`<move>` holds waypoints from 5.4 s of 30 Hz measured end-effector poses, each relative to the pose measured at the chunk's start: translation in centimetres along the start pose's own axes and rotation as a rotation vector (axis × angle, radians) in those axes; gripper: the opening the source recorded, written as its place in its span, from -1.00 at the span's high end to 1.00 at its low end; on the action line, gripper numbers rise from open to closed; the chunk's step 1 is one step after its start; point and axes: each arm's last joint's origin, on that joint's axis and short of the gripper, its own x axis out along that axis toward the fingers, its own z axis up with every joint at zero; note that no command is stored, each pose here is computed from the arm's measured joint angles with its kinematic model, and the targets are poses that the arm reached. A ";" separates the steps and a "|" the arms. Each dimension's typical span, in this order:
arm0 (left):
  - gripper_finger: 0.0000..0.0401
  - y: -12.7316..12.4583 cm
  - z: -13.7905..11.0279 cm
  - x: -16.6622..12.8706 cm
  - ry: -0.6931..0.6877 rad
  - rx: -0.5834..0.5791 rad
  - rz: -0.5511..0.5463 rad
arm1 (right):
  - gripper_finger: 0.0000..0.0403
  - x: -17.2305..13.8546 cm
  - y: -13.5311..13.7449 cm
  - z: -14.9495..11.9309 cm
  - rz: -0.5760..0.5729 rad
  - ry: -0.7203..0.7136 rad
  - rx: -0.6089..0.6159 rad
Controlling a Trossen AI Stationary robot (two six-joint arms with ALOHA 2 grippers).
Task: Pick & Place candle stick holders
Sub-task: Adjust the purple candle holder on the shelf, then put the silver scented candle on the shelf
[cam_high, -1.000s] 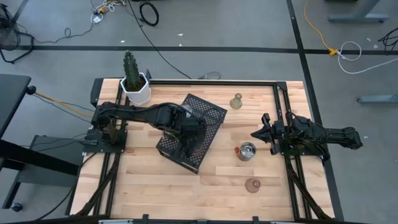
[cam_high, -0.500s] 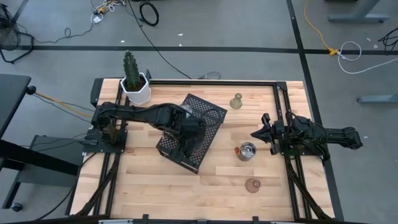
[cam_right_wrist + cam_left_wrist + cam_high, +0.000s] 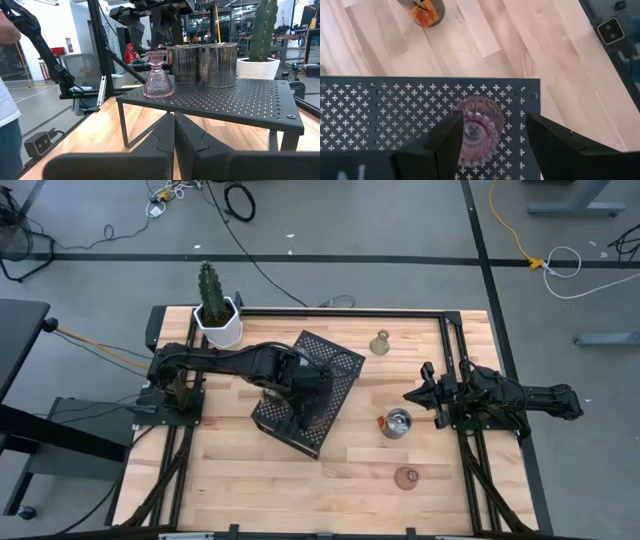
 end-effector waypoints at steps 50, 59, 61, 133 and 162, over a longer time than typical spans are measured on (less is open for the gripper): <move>-0.10 7.9 -5.2 -9.6 -0.168 -0.309 0.295 | 0.94 0.0 0.0 0.0 0.000 0.000 0.000; -0.09 8.4 -8.4 -13.2 -0.158 -0.412 0.347 | 0.94 0.0 0.0 0.0 0.000 0.000 0.000; -0.08 8.3 -9.0 -13.8 -0.146 -0.427 0.351 | 0.94 0.0 0.0 0.0 0.000 0.000 0.000; 0.60 -5.3 -25.5 -2.8 -0.774 -0.503 0.238 | 0.94 0.0 0.0 0.0 0.000 0.000 0.000; 0.82 -6.9 -30.3 2.3 -1.048 -0.457 0.334 | 0.94 0.0 0.0 0.0 0.000 0.000 0.000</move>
